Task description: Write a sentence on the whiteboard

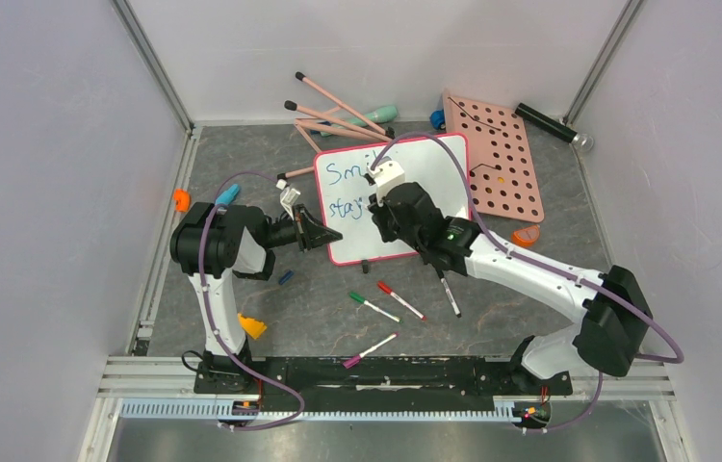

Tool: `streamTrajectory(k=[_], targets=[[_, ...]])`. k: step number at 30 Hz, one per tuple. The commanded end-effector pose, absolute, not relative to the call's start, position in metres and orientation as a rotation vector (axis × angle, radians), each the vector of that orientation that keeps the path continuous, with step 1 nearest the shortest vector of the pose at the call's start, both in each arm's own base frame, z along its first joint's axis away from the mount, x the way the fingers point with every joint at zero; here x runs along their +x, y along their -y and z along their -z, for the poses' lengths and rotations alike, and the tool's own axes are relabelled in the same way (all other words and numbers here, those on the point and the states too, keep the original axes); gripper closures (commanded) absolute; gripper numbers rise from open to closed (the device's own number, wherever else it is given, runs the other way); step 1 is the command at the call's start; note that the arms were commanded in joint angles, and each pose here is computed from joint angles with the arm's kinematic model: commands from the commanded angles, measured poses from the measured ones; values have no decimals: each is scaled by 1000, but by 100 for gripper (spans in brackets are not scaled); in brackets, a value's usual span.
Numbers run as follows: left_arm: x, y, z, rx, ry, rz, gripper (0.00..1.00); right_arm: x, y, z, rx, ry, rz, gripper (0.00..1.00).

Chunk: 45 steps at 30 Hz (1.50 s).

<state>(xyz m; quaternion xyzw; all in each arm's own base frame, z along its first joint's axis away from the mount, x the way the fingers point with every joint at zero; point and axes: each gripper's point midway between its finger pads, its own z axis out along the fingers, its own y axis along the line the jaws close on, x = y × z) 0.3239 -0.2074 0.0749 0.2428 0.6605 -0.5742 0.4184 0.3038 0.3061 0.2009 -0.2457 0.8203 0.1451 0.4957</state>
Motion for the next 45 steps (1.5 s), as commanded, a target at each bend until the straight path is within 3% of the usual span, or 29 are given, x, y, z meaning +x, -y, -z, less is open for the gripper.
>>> streamTrajectory(k=[1,19,30,45], targets=[[343,199,-56,720,-1549,1216,98,313,-294,-207,-561,-1969,-271,100],[343,199,-56,721,-1548,1218,98,313,-267,-200,-506,-1971,-158,100],[342,199,-56,721,-1549,1218,98,308,-267,-207,-508,-1915,-246,100],[342,200,-56,722,-1549,1219,98,330,-272,-221,-512,-1909,-173,100]])
